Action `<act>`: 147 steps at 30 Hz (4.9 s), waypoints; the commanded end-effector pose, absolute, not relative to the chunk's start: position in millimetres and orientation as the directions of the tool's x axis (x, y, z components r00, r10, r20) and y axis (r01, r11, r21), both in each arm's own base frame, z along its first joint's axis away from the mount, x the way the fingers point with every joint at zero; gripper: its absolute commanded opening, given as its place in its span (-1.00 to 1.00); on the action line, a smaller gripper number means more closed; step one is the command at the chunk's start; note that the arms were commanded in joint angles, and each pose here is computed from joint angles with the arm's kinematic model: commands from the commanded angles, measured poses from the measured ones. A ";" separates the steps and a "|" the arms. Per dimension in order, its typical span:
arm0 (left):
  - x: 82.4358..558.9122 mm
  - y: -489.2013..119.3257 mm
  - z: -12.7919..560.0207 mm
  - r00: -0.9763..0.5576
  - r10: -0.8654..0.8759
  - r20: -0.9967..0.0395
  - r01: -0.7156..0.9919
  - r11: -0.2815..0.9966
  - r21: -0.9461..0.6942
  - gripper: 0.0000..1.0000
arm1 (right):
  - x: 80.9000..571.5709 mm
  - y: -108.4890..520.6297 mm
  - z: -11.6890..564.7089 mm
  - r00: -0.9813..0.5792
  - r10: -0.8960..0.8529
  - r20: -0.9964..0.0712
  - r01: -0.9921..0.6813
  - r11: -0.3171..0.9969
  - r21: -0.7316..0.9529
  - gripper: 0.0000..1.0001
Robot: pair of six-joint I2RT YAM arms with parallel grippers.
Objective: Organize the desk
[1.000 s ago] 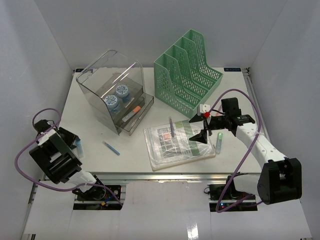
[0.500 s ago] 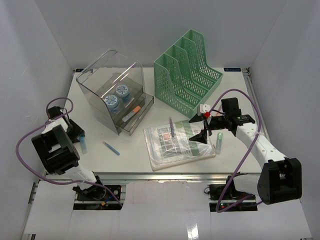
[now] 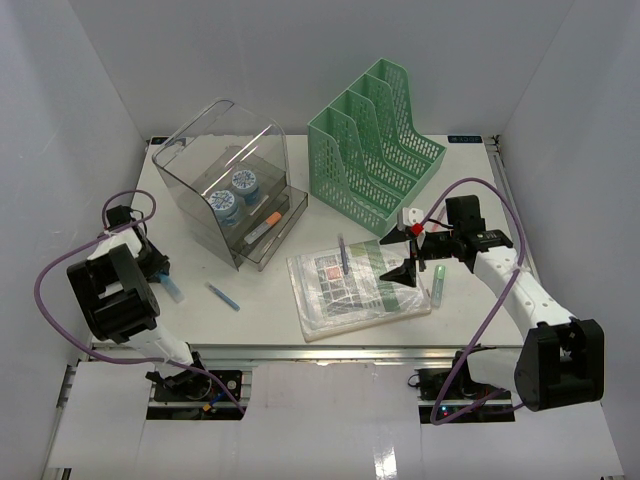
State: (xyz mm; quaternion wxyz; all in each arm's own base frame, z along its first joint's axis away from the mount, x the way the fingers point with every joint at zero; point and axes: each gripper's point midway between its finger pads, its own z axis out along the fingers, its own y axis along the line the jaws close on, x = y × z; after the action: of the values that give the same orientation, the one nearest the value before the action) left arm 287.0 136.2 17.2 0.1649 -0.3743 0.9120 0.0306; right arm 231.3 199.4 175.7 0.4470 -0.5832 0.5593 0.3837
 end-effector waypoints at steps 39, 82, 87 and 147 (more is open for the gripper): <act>276.3 51.1 387.8 0.065 -0.710 -0.701 -0.231 0.672 -0.703 -1.00 | 221.2 195.4 199.0 0.118 -0.226 -0.967 -0.993 -0.003 -0.121 0.90; 384.7 -197.9 221.5 -0.511 0.538 -0.670 0.171 0.828 0.534 -1.00 | 247.5 173.6 170.5 0.026 -0.301 -0.953 -0.993 0.100 -0.059 0.90; 388.2 -191.6 202.9 -0.520 0.586 -0.621 0.189 0.788 0.586 -1.00 | 248.2 171.3 171.4 0.025 -0.297 -0.955 -0.993 0.106 -0.059 0.90; 174.9 -167.5 288.7 -0.437 -0.319 -0.841 0.443 0.737 -0.510 0.96 | 279.5 26.3 19.8 -0.941 -0.146 -0.307 -0.171 0.984 0.058 0.07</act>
State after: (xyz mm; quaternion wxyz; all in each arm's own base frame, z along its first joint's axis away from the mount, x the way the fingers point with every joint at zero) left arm 178.4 -175.1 285.0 0.5243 0.0546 0.7697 -0.3601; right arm 271.8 30.9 19.2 0.1435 -0.0905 0.9839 0.0559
